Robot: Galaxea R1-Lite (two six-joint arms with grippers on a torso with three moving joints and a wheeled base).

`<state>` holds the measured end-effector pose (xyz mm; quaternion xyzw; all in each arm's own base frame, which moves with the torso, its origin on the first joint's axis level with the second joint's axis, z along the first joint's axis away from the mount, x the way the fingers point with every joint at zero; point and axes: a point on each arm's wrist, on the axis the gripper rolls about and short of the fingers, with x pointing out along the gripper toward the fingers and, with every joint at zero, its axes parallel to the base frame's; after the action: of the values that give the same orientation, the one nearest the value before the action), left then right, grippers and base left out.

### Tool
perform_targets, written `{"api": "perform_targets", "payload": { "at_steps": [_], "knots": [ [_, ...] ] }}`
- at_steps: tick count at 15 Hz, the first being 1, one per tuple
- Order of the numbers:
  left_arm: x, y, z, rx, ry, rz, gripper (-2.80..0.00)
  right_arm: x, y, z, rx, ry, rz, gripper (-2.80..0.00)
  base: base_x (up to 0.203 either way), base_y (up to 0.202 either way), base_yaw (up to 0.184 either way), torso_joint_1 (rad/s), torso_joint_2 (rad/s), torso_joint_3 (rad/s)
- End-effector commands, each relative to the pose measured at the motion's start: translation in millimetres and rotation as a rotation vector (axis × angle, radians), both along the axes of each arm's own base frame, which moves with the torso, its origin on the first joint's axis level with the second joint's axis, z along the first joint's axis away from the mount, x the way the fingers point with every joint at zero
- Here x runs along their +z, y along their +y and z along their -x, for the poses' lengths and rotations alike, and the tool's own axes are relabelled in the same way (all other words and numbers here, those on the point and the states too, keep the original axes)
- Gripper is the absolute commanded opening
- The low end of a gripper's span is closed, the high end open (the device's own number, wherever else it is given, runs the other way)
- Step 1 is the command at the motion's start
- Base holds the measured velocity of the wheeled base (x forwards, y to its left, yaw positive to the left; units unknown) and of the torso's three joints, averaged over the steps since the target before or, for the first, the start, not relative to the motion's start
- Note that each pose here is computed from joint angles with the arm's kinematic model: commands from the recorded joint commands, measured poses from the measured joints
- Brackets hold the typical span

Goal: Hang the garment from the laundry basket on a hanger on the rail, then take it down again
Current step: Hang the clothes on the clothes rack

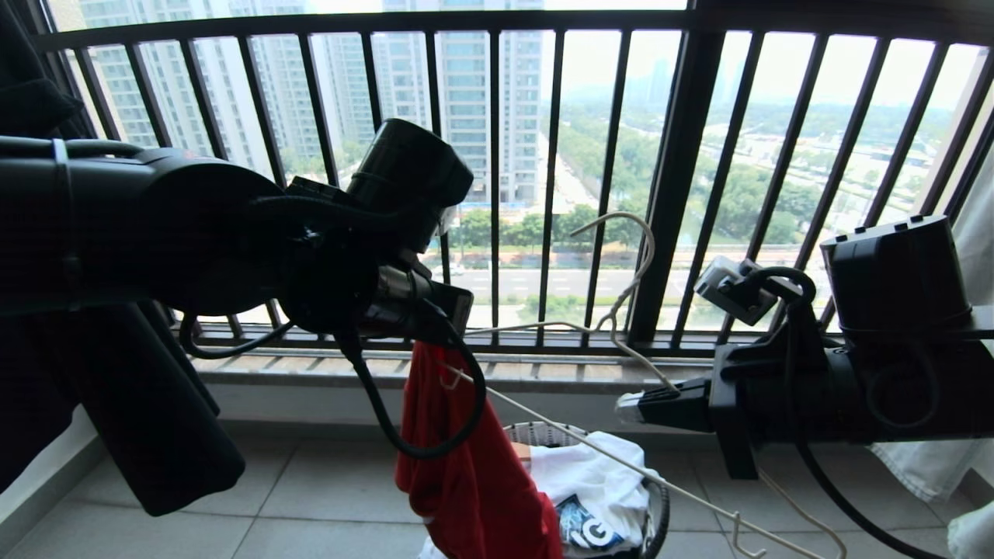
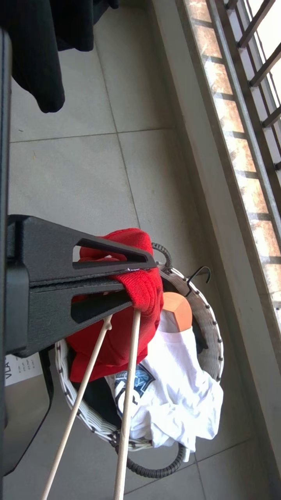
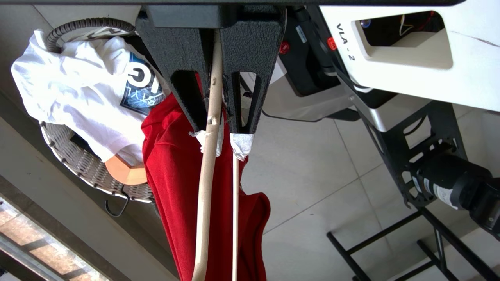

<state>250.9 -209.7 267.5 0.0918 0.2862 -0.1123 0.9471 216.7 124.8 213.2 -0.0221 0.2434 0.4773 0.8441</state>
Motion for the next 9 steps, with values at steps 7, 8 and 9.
{"api": "perform_targets", "payload": {
  "at_steps": [7, 8, 9],
  "knots": [
    [30.1, 3.7, 2.1, -0.107, -0.074, -0.119, -2.8, -0.6, 2.3, 21.8, 0.084, -0.047, 0.018, -2.8, 0.0, 0.0, 0.0, 0.0, 0.0, 0.0],
    [33.0, 3.8, 2.2, -0.111, -0.083, -0.117, -2.8, 0.2, 2.3, 22.9, 0.089, -0.047, 0.014, -2.8, 0.0, 0.0, 0.0, 0.0, 0.0, 0.0],
    [34.6, 2.3, 1.9, -0.114, -0.089, -0.113, -2.8, -0.2, 4.8, 24.8, 0.104, -0.045, 0.014, -2.8, 0.0, 0.0, 0.0, 0.0, 0.0, 0.0]
  ]
}}
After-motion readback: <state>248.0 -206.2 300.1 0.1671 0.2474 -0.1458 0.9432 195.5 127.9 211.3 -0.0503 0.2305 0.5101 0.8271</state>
